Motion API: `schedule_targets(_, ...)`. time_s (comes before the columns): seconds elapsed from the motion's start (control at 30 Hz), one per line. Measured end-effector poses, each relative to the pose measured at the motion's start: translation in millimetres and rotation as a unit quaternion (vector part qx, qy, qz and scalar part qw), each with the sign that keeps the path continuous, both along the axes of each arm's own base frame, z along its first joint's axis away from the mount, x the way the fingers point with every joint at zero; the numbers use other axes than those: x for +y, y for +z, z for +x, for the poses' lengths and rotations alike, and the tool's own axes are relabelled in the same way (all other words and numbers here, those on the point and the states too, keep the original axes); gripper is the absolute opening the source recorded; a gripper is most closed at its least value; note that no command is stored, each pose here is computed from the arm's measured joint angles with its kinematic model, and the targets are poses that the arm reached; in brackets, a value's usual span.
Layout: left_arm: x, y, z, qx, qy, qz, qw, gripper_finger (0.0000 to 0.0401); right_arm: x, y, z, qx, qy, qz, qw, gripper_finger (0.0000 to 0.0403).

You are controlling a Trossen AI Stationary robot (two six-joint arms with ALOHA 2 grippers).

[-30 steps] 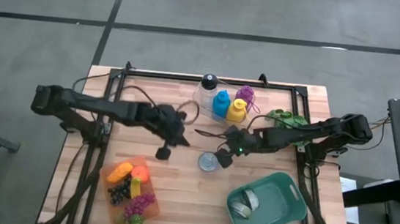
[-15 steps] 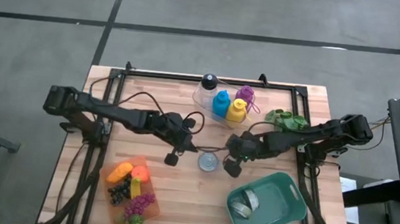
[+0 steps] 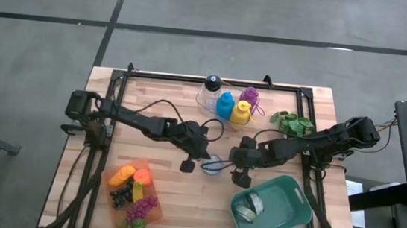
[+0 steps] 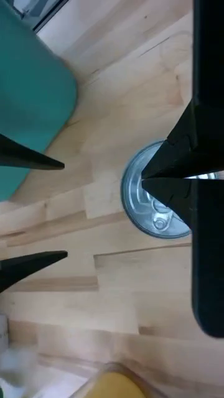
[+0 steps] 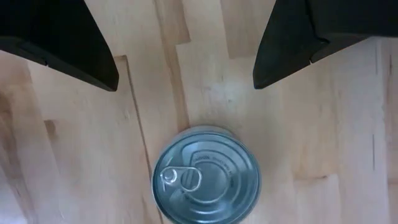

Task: Pick & Place Food Item
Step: Put the red tuna can into the green bin

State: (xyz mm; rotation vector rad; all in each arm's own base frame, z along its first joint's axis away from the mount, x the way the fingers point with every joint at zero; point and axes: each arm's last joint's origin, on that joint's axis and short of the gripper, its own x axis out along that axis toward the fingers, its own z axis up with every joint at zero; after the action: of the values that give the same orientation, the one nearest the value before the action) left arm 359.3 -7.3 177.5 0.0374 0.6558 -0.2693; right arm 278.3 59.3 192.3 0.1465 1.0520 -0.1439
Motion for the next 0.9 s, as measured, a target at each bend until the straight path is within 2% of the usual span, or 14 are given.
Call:
schedule_targets(0.3,0,0,6,0.005,-0.001,0.001,1.0,0.0001,1,-1,1,-0.009,-0.008,0.007,1.0,0.037)
schedule_targets(0.53,0,-4,3,0.032,0.008,-0.01,0.999,0.0001,2,3,9,-0.061,0.001,0.014,0.998,0.037)
schedule_targets(0.67,0,-4,3,0.033,0.009,-0.011,0.999,0.0001,3,-9,10,-0.049,0.037,-0.012,0.998,0.037)
schedule_targets(0.9,0,-4,3,0.034,0.008,-0.009,0.999,0.0001,4,-40,16,-0.005,0.043,-0.026,0.999,0.037)
